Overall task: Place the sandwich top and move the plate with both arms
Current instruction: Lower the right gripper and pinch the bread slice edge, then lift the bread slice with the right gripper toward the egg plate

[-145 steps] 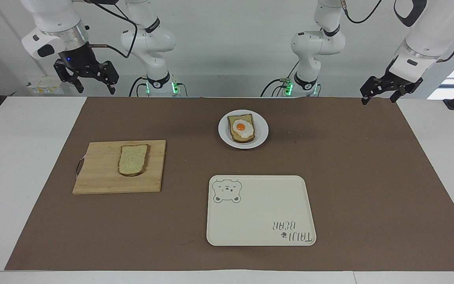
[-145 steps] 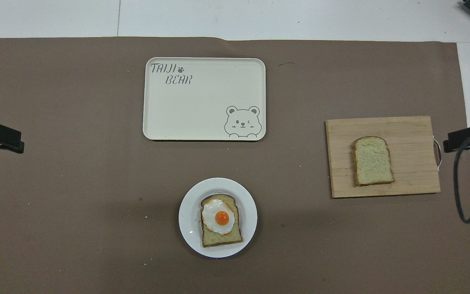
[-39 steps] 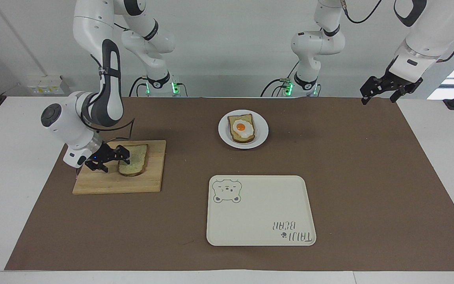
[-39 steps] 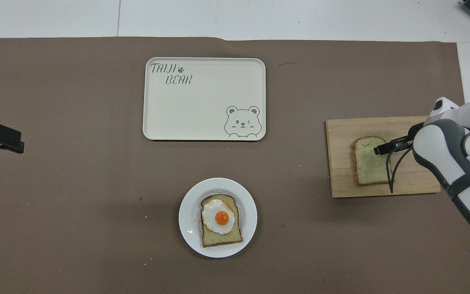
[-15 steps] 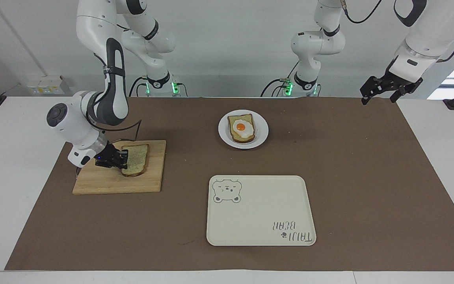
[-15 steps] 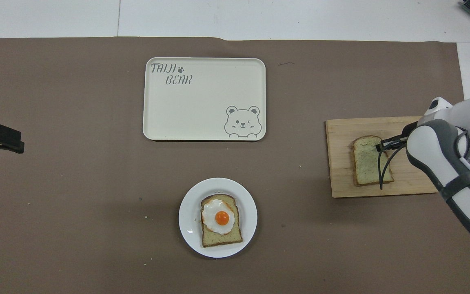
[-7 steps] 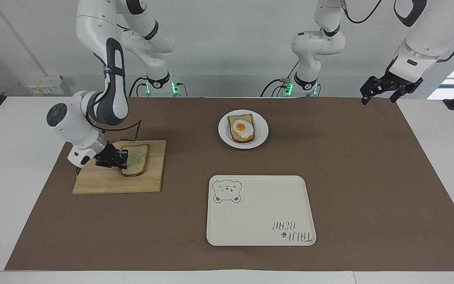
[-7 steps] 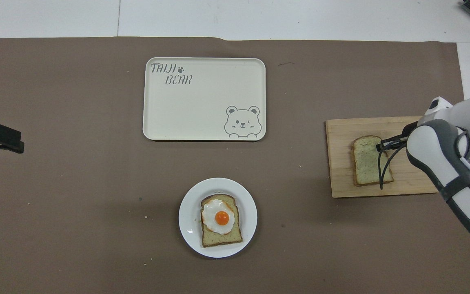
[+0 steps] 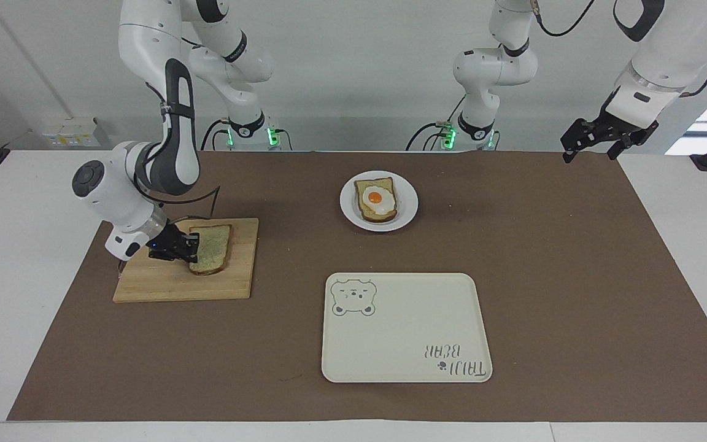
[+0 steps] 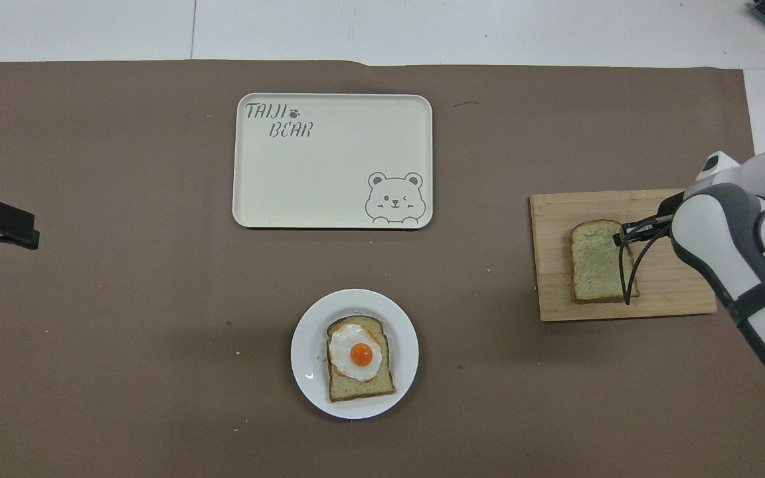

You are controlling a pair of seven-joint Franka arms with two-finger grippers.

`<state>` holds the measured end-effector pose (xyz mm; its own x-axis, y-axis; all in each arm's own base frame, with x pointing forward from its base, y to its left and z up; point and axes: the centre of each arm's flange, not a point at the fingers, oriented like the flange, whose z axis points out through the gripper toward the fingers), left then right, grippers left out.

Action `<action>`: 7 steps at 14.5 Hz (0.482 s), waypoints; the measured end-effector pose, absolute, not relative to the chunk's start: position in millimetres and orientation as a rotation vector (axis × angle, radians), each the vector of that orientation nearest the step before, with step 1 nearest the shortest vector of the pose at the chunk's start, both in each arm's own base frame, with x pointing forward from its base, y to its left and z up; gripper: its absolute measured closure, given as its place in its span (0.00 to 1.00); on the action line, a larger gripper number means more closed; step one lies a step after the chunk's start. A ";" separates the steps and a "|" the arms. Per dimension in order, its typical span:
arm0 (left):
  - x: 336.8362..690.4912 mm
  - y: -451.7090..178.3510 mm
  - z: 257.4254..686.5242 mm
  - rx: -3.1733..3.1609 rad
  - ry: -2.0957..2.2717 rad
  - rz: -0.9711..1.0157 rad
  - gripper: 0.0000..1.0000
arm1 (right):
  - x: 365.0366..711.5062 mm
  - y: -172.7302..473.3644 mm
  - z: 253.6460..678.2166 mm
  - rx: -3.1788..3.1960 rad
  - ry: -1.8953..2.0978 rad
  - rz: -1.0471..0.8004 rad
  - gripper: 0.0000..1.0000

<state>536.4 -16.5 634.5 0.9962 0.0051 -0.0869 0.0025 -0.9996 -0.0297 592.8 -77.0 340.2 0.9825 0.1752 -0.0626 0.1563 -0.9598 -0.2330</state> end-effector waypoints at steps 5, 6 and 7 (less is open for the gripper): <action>536.4 -16.5 634.5 -3.109 -0.006 0.135 0.00 | 591.0 -68.0 377.1 -2.841 -0.264 0.166 0.93; 536.4 -16.5 634.5 -3.109 -0.006 0.135 0.00 | 590.8 -65.1 386.5 -2.811 -0.259 0.178 0.93; 536.4 -16.5 634.5 -3.109 -0.006 0.135 0.00 | 590.4 -62.8 394.7 -2.787 -0.259 0.192 0.93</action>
<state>536.4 -16.5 634.5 0.9962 0.0051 -0.0869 0.0025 -0.9996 -0.0297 590.4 -62.8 394.7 0.9743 0.2009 -0.1019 0.1557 -0.9275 -0.3399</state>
